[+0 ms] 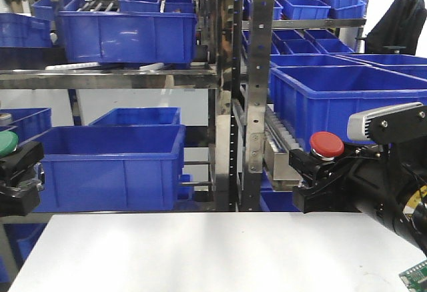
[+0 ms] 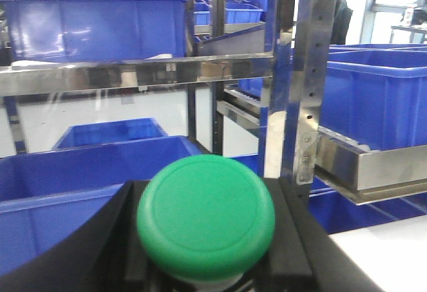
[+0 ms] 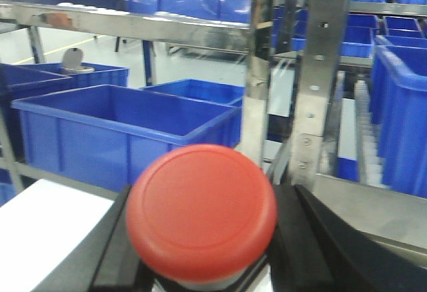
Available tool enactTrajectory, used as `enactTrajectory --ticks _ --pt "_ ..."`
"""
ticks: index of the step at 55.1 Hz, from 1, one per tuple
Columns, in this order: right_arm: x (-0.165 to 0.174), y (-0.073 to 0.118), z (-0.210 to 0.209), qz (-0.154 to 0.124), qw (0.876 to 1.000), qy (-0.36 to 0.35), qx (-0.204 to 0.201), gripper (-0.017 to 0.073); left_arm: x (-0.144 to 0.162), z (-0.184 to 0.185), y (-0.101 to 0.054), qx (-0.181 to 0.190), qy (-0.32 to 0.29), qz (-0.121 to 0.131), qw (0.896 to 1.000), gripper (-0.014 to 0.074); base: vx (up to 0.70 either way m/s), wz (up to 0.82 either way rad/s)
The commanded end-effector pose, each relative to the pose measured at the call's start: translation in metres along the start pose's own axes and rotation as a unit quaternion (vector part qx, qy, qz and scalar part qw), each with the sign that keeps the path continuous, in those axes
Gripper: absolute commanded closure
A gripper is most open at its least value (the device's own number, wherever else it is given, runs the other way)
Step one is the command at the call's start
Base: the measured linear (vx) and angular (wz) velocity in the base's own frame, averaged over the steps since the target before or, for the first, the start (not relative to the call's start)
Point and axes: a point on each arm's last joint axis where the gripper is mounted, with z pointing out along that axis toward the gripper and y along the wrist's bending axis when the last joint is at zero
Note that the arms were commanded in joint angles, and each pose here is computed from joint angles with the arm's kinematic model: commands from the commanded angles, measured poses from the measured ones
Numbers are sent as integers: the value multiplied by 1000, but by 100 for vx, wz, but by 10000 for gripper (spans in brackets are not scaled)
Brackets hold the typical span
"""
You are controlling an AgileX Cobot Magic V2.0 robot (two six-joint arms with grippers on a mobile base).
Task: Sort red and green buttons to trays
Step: 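Drive the base away from the table holding both buttons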
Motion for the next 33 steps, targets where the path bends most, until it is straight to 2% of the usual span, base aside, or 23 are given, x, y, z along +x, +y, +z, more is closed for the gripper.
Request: enactTrajectory --ticks 1,33 --pt "-27 1 -9 0 997 -74 -7 569 -22 -4 0 -3 -65 -3 998 594 -12 17" --pt "-27 1 -9 0 997 -74 -8 569 -22 -4 0 -3 -65 -3 998 594 -18 21"
